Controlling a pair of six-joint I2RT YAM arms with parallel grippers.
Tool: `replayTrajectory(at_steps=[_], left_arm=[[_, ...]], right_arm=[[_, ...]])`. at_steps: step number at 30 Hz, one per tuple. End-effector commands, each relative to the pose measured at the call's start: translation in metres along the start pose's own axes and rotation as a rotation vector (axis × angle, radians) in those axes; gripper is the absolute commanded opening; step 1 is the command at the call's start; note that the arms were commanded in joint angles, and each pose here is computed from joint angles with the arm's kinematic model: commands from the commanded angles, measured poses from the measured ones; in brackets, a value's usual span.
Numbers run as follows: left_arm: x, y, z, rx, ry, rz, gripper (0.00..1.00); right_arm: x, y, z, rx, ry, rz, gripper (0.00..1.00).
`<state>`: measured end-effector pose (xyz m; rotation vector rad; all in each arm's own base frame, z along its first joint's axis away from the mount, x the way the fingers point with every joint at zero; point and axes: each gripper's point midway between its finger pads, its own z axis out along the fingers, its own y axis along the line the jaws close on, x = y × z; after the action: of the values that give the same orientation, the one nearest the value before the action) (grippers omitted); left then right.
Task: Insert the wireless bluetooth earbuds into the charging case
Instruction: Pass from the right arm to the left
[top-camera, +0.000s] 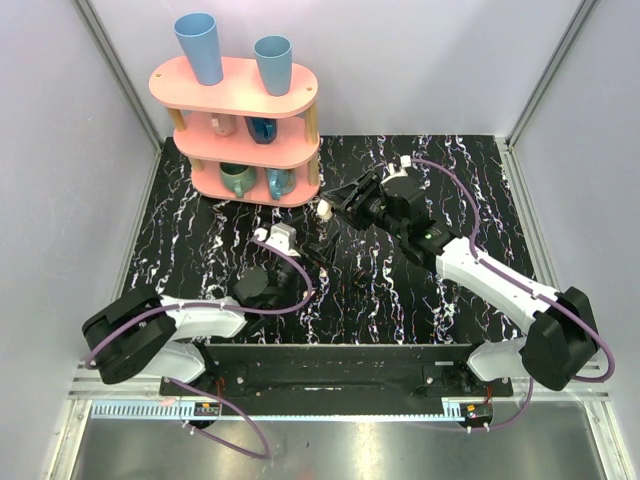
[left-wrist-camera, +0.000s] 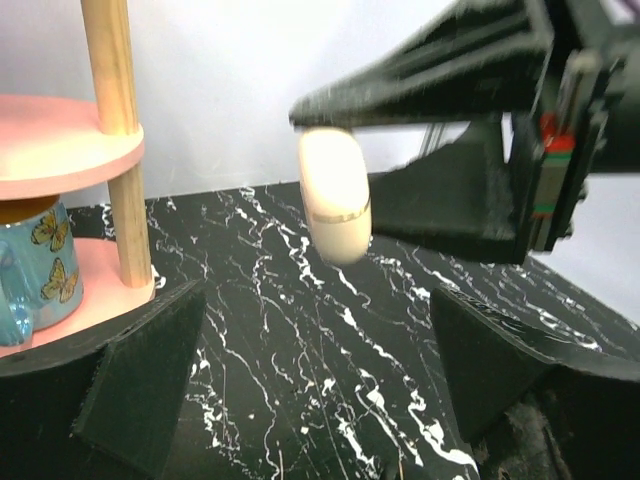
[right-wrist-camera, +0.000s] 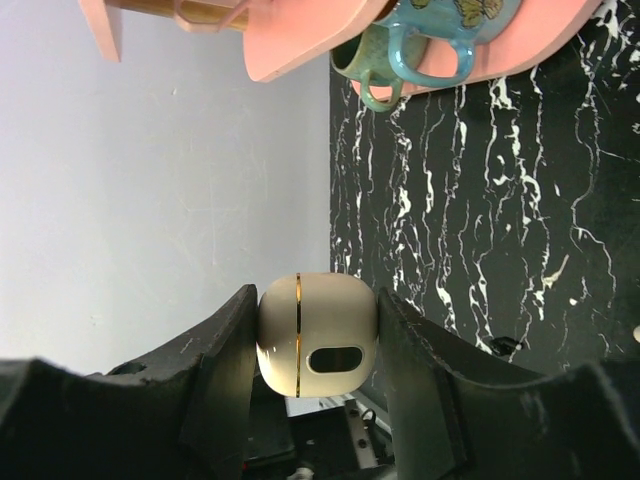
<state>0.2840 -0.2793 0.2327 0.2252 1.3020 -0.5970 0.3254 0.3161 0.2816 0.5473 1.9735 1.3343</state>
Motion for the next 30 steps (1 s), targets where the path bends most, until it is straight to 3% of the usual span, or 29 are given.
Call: replayTrajectory(at_steps=[1,5,9,19,30], left_arm=[[-0.116,-0.005,-0.012,0.039,-0.41,-0.182,0.99],[-0.118,-0.006,-0.012,0.046,-0.414,-0.2,0.97],[-0.112,-0.006,-0.009,0.036,-0.401,-0.214,0.79],[-0.128,-0.011,-0.001,0.046,-0.441,-0.231,0.76],[-0.129,-0.008,0.007,0.02,-0.446,-0.25,0.61]], right_arm=[[-0.005,0.014,-0.006,-0.056,-0.022,-0.006,0.36],[-0.003,0.018,-0.007,-0.078,-0.01,0.007,0.36],[0.0,0.024,-0.01,-0.102,0.005,0.009,0.36],[0.003,0.027,-0.015,-0.123,0.021,0.015,0.36],[0.006,0.028,-0.017,-0.134,0.031,0.022,0.36]])
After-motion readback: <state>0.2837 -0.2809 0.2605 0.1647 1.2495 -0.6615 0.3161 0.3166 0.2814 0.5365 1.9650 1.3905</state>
